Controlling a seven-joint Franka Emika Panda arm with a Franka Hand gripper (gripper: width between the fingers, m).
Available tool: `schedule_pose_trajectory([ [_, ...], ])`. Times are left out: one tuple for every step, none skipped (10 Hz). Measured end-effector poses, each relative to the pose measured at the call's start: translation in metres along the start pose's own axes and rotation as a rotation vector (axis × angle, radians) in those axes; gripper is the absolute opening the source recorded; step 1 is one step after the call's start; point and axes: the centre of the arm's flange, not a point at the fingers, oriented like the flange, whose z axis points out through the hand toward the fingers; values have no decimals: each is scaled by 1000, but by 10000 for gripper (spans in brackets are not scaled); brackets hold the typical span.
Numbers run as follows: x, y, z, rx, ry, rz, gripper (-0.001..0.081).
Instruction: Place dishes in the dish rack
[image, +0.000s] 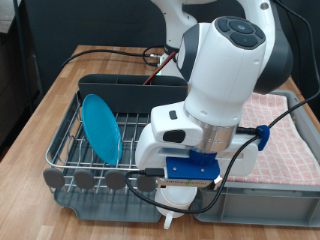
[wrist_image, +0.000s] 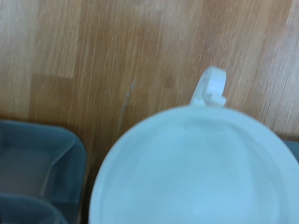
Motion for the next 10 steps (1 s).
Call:
schedule_pose_trajectory([
  [-1, 0, -7, -17, -23, -11, 794],
  [-2, 0, -15, -25, -33, -17, 800],
  [-3, 1, -25, -24, -36, -20, 800],
  [-3, 2, -36, -16, -30, -24, 802],
  [-3, 2, -45, -7, -22, -25, 802],
  [-4, 3, -52, -2, -18, -25, 802],
  [-4, 3, -57, -1, -19, -26, 802],
  [-5, 4, -62, -1, -18, -27, 802],
  [-6, 4, -67, 0, -17, -28, 802],
  [-7, 4, -70, 0, -17, -29, 802],
])
